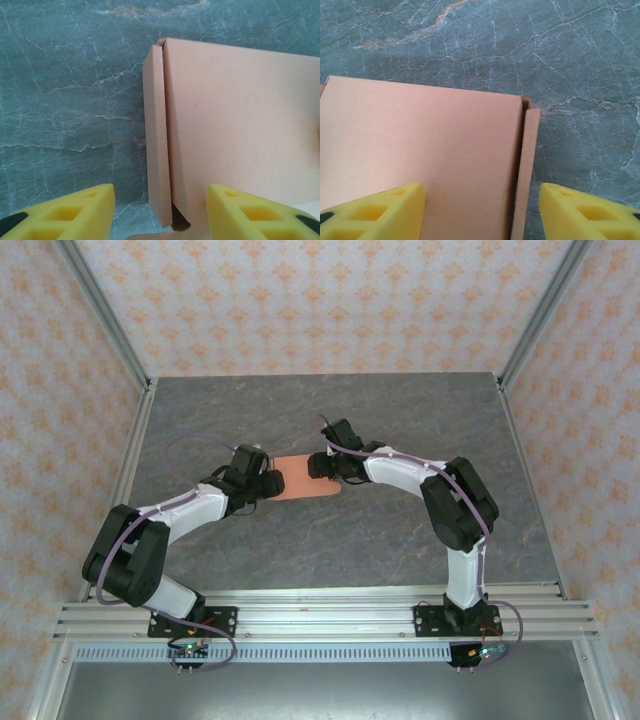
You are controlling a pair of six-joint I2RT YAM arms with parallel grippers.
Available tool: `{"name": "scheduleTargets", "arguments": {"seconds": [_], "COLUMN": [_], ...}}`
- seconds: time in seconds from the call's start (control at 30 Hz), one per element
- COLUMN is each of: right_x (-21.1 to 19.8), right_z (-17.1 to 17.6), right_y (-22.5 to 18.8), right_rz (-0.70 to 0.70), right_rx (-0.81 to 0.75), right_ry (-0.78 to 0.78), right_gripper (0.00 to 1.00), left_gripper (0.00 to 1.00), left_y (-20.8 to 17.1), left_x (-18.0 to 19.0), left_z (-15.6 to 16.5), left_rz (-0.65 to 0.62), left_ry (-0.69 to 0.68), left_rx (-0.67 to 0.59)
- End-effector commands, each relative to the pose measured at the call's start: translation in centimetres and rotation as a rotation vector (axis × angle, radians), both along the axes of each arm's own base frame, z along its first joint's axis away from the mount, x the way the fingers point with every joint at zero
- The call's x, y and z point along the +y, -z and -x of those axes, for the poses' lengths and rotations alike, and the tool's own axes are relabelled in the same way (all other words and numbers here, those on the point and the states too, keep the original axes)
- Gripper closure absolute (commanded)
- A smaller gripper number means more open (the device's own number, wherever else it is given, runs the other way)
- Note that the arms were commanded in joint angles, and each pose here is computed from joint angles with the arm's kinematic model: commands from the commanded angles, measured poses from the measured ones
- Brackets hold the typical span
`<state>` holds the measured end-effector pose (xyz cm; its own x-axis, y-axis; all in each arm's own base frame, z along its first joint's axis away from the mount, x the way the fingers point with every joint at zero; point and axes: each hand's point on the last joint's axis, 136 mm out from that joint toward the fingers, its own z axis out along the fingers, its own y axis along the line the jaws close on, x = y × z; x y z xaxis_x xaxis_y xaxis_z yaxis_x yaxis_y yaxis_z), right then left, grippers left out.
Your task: Fold the paper box
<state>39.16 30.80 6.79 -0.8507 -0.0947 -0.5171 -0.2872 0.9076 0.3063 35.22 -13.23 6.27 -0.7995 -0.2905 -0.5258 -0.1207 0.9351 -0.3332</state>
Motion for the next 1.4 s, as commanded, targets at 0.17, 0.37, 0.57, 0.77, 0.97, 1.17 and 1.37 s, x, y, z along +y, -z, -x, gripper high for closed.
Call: {"name": "scheduleTargets", "arguments": {"seconds": [0.17,0.37,0.57,0.77,0.97,1.17,1.37], "right_x": [-1.6,-2.1,-1.2,-1.2,-1.0,-0.6,-1.7], "right_z": [1.0,1.0,1.7,1.7,1.9,2.0,0.3], "right_y": [3.7,4.1,4.7,5.0,5.3,4.9,3.1], "right_rz": [0.076,0.105,0.101,0.112,0.105,0.115,0.160], "right_rx": [0.076,0.073,0.087,0.087,0.090,0.077,0.040], "right_ry": [-0.013,-0.026,-0.054,-0.034,-0.025,-0.032,-0.027], "right_gripper": [0.49,0.56,0.64,0.69,0.72,0.73,0.70], "left_gripper": [0.56,0.57,0.59,0.67,0.70,0.72,0.70], "left_y": [1.8,1.8,1.7,1.0,1.3,1.4,1.3], "left_x": [0.0,-0.1,-1.8,-3.5,-3.8,-4.2,-3.2], "left_z": [0.1,0.2,-0.2,-0.4,-0.4,-0.3,0.5], "left_rz": [0.009,0.015,0.086,0.169,0.171,0.182,0.144], "left_ry": [0.001,0.006,0.057,0.074,0.082,0.083,0.062], "left_rx": [0.021,0.025,0.013,-0.004,0.001,0.002,0.015]}}
